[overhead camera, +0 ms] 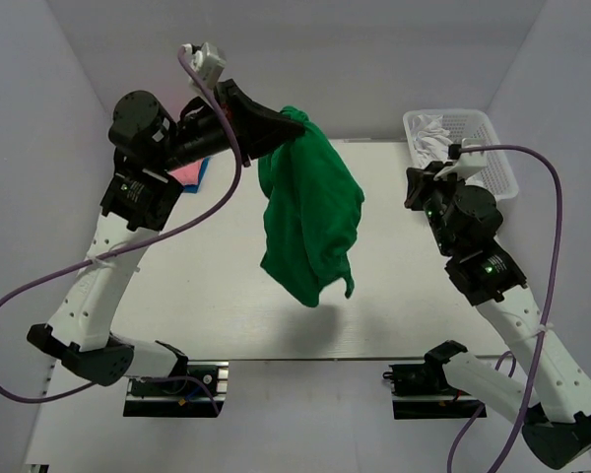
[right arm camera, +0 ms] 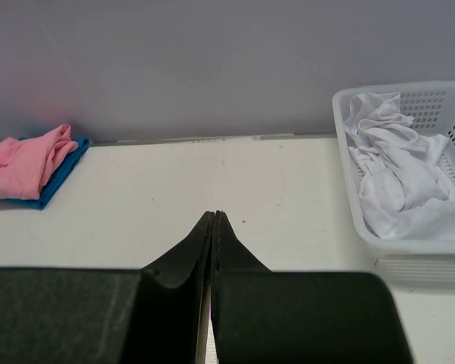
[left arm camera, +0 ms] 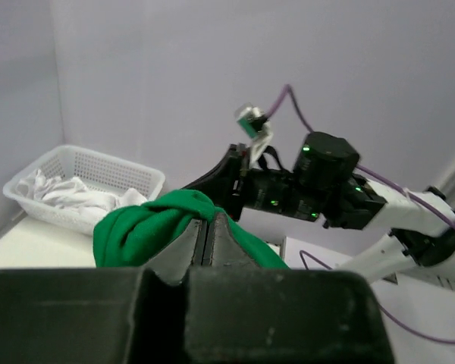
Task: Fold and stack the t-shirts
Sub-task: Flatten out the tshirt
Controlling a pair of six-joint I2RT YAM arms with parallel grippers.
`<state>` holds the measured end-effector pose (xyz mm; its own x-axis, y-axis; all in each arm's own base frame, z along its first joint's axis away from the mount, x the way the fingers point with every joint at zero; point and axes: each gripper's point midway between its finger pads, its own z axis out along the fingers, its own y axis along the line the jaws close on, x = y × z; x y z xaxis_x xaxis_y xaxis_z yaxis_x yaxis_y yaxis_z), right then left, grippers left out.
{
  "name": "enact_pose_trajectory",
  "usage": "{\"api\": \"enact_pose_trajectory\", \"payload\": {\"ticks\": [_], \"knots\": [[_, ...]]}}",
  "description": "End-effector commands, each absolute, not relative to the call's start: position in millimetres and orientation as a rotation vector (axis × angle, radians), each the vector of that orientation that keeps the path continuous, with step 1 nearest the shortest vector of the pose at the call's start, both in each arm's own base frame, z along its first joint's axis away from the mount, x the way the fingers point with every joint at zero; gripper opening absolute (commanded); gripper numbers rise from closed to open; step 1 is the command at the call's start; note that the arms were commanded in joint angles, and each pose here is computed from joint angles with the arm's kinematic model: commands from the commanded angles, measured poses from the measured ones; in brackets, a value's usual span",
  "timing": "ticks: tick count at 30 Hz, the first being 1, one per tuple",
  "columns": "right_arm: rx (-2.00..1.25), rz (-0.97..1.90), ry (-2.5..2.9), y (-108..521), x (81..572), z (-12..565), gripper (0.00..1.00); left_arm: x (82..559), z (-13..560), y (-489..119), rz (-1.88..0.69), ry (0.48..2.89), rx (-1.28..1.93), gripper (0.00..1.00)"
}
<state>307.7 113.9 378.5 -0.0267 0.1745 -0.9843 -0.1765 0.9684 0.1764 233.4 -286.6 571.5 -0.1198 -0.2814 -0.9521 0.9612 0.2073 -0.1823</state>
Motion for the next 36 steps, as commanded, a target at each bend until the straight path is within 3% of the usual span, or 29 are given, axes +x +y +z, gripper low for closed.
{"api": "enact_pose_trajectory", "payload": {"ticks": [1, 4, 6, 9, 10, 11, 13, 20, 25, 27, 30, 31, 32, 36], "knots": [[0.028, 0.260, 1.549, 106.5, 305.7, 383.0, 0.00, 273.1, 536.4, -292.8, -1.219, 1.327, 0.622, 0.00], [0.029, 0.244, 1.574, 105.9, 307.8, 371.2, 0.00, 313.6, 480.0, -302.6, -1.184, 1.512, 0.512, 0.01], [0.034, 0.230, 1.611, 106.4, 310.9, 358.4, 0.00, 358.1, 398.1, -318.4, -1.153, 1.736, 0.407, 0.27], [0.030, 0.224, 1.661, 110.4, 315.9, 340.3, 0.00, 381.2, 312.4, -329.7, -1.123, 1.952, 0.367, 0.91], [0.019, 0.232, 1.682, 113.5, 315.9, 334.1, 0.00, 388.9, 291.1, -331.8, -1.101, 2.021, 0.346, 1.00], [0.005, 0.242, 1.709, 119.2, 319.1, 326.1, 0.00, 407.2, 285.9, -327.5, -1.036, 2.049, 0.303, 1.00], [-0.029, 0.275, 1.760, 128.1, 318.0, 314.2, 0.00, 426.3, 223.5, -320.0, -0.887, 2.251, 0.218, 1.00], [-0.143, 0.330, 1.903, 151.2, 319.8, 271.1, 0.00, 424.6, 202.7, -304.9, -0.777, 2.323, 0.181, 1.00], [-0.241, 0.407, 2.011, 169.6, 306.9, 241.9, 0.27, 384.4, 172.8, -256.8, -0.588, 2.419, 0.101, 1.00], [-0.255, 0.424, 2.057, 171.6, 300.6, 229.1, 0.32, 369.8, 163.4, -231.0, -0.468, 2.445, 0.056, 1.00], [-0.288, 0.490, 2.125, 179.7, 287.7, 205.6, 0.59, 325.3, 138.4, -199.6, -0.393, 2.532, -0.049, 1.00], [-0.323, 0.546, 2.140, 186.9, 280.3, 200.9, 0.71, 302.9, 112.1, -188.6, -0.366, 2.602, -0.098, 1.00], [-0.344, 0.595, 2.172, 193.0, 271.7, 188.2, 0.90, 294.9, 114.5, -188.0, -0.407, 2.581, -0.107, 1.00], [-0.357, 0.689, 2.279, 206.5, 254.5, 158.6, 0.90, 256.3, 72.9, -182.4, -0.469, 2.669, -0.182, 1.00]]}}
